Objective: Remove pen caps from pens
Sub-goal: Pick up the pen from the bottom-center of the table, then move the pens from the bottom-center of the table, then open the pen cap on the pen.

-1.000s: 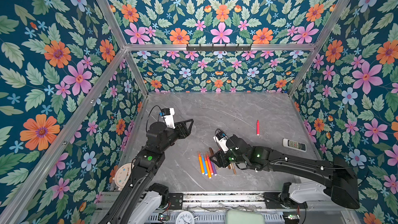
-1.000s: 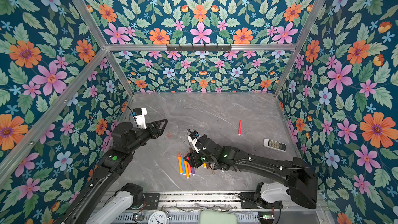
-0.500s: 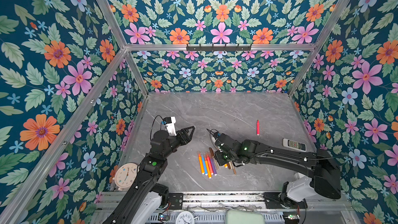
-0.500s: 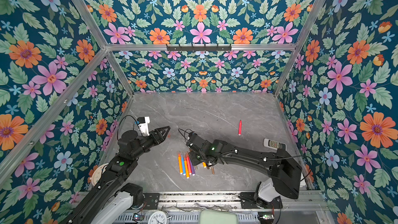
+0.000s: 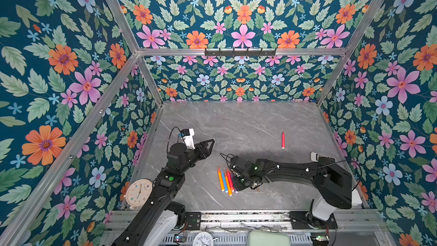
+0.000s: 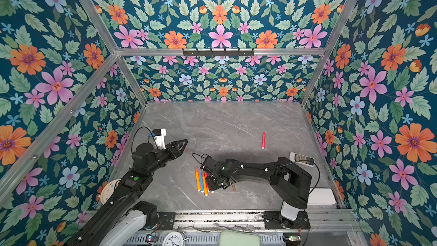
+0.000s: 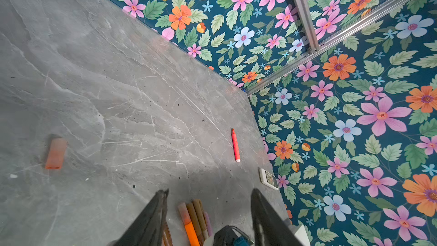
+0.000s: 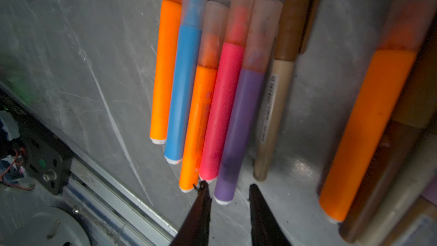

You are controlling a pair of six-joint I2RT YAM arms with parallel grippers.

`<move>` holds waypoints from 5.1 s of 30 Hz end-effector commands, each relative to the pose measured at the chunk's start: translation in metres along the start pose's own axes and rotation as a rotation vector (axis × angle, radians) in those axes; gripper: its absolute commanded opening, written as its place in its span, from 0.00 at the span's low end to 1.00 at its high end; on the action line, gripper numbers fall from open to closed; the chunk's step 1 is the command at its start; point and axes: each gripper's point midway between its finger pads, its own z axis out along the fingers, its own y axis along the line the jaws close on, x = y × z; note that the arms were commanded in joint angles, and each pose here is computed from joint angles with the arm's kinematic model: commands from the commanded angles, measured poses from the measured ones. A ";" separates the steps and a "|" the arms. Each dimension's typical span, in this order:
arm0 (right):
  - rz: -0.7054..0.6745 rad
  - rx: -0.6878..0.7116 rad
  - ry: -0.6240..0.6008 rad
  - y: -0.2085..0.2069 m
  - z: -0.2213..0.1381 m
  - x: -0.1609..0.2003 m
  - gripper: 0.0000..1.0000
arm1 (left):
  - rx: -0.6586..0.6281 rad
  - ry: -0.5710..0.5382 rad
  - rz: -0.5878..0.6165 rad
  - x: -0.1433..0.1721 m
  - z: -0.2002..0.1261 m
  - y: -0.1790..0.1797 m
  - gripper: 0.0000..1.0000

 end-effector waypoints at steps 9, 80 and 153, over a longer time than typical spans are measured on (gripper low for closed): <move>0.048 0.011 0.016 0.001 0.003 -0.001 0.28 | 0.011 -0.017 0.006 0.000 -0.003 0.000 0.59; -0.005 0.200 -0.342 -0.034 -0.103 -0.031 0.00 | -0.498 0.386 -0.376 0.139 -0.061 0.113 0.81; -0.127 -0.208 -0.473 -0.006 -0.135 0.000 0.00 | 0.351 0.357 -0.085 0.090 0.038 -0.104 0.71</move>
